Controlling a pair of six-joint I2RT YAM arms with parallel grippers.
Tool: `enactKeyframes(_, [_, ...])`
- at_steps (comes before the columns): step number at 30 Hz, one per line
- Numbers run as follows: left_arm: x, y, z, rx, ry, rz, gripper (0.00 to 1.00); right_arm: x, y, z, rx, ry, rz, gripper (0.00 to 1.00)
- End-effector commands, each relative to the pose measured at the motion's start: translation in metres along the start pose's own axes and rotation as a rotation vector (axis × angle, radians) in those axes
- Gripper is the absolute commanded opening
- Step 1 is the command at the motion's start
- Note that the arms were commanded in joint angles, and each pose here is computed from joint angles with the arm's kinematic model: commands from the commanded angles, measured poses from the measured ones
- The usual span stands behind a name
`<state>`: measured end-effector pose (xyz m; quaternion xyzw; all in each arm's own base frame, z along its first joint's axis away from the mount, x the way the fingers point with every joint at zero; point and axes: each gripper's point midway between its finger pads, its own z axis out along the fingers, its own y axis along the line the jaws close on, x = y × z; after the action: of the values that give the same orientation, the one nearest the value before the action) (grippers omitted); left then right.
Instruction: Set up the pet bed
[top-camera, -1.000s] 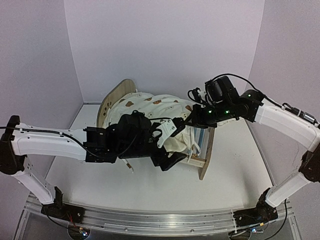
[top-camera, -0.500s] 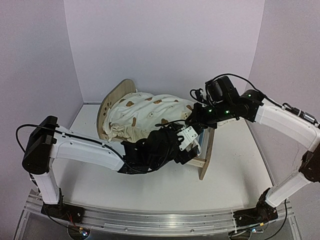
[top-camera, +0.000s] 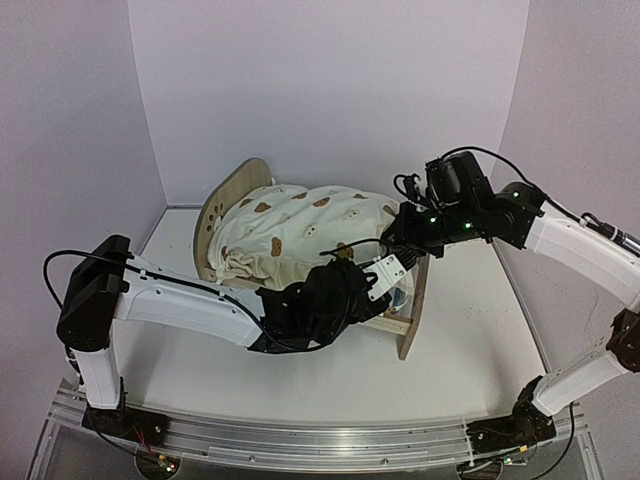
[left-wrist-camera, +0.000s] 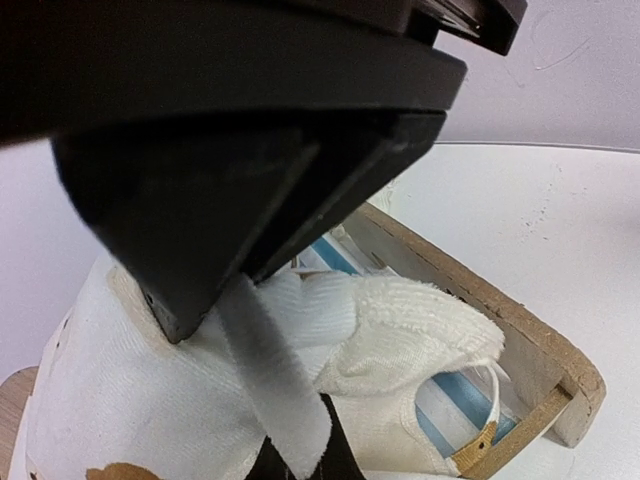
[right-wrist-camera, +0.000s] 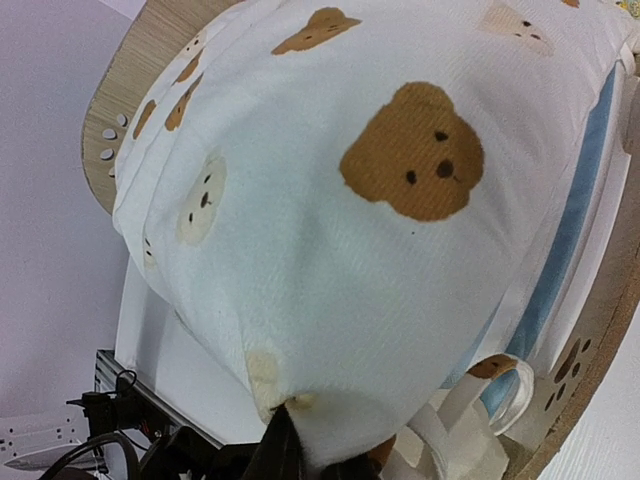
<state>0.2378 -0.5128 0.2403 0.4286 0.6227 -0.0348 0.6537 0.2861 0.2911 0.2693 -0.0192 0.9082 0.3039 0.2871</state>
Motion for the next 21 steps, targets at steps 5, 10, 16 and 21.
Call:
enactKeyframes(5, [-0.025,0.042,-0.01,-0.106,-0.058,-0.148,0.0,-0.009,0.004,-0.039,-0.028,-0.103,-0.123,0.62])
enactKeyframes(10, [-0.025,0.053,-0.017,-0.127,-0.045,-0.145,0.0,-0.009,-0.017,-0.067,0.062,-0.154,-0.232,0.7])
enactKeyframes(16, [-0.028,0.061,-0.023,-0.13,-0.043,-0.152,0.0,0.015,-0.07,-0.068,0.219,-0.156,-0.385,0.62])
enactKeyframes(21, [-0.029,0.062,-0.022,-0.13,-0.042,-0.153,0.0,0.038,-0.071,-0.04,0.179,-0.041,-0.501,0.63])
